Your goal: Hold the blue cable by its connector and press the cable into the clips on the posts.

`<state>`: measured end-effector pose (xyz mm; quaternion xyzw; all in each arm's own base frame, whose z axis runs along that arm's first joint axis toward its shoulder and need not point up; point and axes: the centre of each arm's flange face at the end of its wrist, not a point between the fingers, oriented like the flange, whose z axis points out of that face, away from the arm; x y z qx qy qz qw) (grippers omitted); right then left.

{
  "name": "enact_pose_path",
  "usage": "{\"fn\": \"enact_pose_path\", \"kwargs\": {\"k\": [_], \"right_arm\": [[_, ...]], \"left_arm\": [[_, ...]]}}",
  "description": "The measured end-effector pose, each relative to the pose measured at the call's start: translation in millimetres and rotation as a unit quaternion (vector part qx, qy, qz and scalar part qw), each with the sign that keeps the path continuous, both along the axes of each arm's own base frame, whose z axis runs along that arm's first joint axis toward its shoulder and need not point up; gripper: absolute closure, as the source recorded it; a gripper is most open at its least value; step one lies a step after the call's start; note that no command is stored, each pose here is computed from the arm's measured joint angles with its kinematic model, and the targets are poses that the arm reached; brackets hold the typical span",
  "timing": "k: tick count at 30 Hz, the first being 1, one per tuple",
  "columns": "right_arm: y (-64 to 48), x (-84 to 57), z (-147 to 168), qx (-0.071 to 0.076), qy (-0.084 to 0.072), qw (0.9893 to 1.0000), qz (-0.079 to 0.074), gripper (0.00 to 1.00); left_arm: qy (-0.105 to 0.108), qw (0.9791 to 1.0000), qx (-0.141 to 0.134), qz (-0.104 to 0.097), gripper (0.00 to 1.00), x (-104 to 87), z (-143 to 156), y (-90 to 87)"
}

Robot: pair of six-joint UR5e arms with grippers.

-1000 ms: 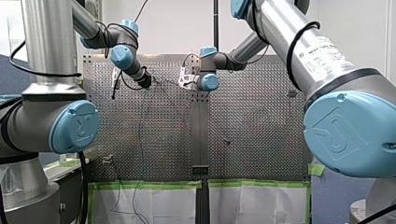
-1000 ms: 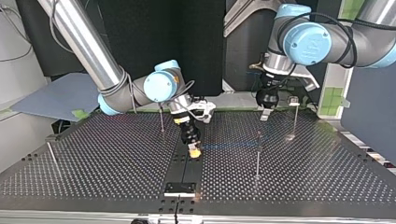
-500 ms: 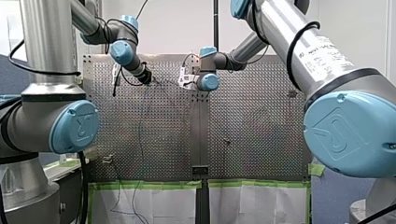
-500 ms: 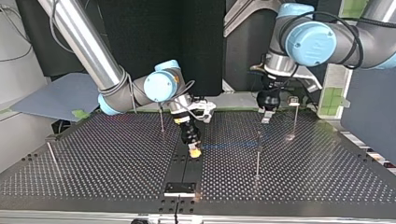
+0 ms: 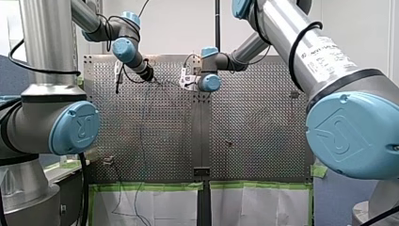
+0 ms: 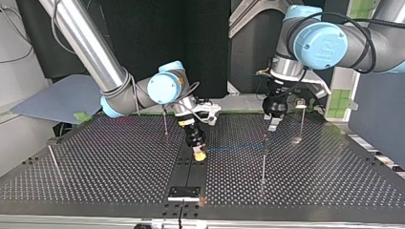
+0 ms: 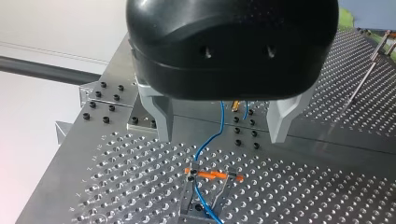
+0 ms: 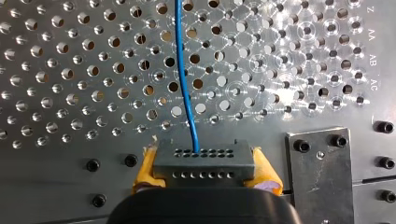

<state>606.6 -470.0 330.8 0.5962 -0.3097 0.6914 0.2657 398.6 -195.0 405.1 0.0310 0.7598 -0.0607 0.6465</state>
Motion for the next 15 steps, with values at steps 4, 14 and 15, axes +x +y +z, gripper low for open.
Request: {"fn": "enact_pose_path", "kwargs": {"k": [4,14,15], "right_arm": [[0.5,0.4,0.1,0.000,0.000,1.0000,0.000,1.00],[0.4,-1.0,-2.0,0.003,0.005,1.0000,0.000,1.00],[-0.1,-2.1,-3.4,0.004,0.006,1.0000,-0.001,1.00]], "left_arm": [[-0.001,1.0000,0.001,0.000,0.00,0.1,0.3,-0.1],[-0.001,1.0000,0.002,0.000,0.00,0.2,0.2,-0.1],[-0.001,1.0000,0.003,0.000,0.00,0.2,0.2,-0.1]]}}
